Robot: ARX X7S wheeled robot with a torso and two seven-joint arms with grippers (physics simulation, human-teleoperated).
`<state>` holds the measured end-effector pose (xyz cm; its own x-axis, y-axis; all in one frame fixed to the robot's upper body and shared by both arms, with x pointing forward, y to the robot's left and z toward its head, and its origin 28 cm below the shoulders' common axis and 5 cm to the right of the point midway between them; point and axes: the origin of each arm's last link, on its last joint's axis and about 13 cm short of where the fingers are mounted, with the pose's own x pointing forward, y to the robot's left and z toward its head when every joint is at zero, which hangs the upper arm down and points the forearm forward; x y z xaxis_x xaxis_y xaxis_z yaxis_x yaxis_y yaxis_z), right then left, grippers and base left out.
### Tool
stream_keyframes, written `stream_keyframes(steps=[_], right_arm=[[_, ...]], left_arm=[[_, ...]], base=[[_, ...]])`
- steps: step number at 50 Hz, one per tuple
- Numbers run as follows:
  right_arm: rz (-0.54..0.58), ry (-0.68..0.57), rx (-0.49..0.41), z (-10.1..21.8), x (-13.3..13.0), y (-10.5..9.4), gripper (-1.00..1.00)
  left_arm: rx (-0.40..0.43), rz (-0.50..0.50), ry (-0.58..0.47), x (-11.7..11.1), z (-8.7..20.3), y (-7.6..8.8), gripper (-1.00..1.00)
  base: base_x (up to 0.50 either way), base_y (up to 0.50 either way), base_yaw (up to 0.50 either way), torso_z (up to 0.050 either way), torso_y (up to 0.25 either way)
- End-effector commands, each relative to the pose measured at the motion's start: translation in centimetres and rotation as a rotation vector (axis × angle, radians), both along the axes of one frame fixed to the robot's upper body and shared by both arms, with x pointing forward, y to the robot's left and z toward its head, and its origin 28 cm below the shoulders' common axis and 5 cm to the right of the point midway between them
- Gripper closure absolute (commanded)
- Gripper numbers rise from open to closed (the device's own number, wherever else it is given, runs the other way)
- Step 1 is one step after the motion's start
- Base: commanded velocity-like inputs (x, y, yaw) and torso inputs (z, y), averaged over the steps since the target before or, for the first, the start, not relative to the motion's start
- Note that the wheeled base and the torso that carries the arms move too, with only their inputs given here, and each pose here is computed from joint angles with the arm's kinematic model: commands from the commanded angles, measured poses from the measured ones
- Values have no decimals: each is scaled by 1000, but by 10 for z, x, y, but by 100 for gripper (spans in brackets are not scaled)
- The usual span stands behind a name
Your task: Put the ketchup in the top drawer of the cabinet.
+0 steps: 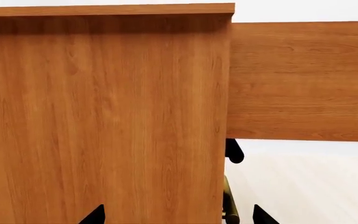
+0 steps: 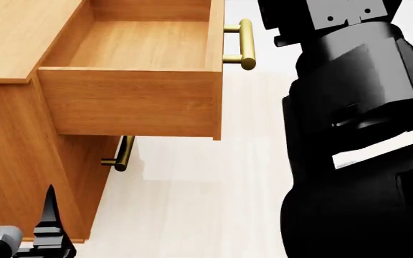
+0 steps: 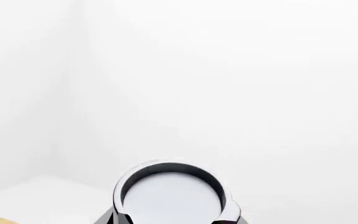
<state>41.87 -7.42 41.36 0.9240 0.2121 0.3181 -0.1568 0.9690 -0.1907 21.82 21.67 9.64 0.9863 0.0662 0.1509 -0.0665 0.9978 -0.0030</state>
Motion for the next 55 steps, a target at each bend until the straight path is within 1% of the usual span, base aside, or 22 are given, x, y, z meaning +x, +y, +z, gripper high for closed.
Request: stream_keyframes(steps=[1,5,11,21,24,25,26,33,34,38,39,40,42,45,48,51,55], right_arm=[[3,53,-26,-9,1,12,100],[47,52,-20,-11,0,18,100],[113,37,-48,-11,0,23,100],[294,-18,-102,-10,-1,32,100],[311,-24,-105,-10,-1,33,100],[333,-28,-103,-10,-1,35,100],[326,-28,-103,-11,-1,35,100],[380,-18,-130,-19,-2,44,100],[415,-16,-133,-20,-2,46,100],[467,6,-152,-24,-2,48,100],[487,20,-168,-29,-1,49,100],[488,27,-188,-32,0,49,100],[491,43,-186,-30,-1,47,100],[510,103,-234,-43,2,47,100],[519,114,-234,-47,3,46,100],[533,163,-257,-53,4,46,100],[567,190,-274,-55,3,46,100]], left_arm=[[-1,-1,1,0,1,0,-100],[-1,2,2,-1,-2,1,-100],[-4,3,4,-1,-2,1,-100],[-6,4,9,-1,-3,1,-100],[-4,3,8,-1,-3,1,-100],[-5,5,9,-1,-3,1,-100],[-6,4,9,-1,-3,1,-100],[-6,2,12,0,-4,1,-100],[-3,4,13,0,-5,1,-100],[-2,4,16,0,-5,1,-100],[-3,5,15,0,-5,1,-100],[-2,5,14,0,-4,1,-100],[-1,4,16,0,-5,0,-100],[-3,3,18,0,-6,0,-100],[-2,4,18,0,-6,1,-100],[-4,5,19,0,-6,1,-100],[-4,4,20,1,-7,1,-100]], base=[[0,0,0,0,0],[0,0,0,0,0],[0,0,0,0,0],[0,0,0,0,1],[0,0,0,0,0],[0,0,0,0,0],[0,0,0,0,0],[0,0,0,0,0],[0,0,0,0,0],[0,0,0,0,0],[0,0,0,0,0],[0,0,0,0,0],[0,0,0,0,0],[0,0,0,0,0],[0,0,0,0,0],[0,0,0,0,0],[0,0,0,0,3]])
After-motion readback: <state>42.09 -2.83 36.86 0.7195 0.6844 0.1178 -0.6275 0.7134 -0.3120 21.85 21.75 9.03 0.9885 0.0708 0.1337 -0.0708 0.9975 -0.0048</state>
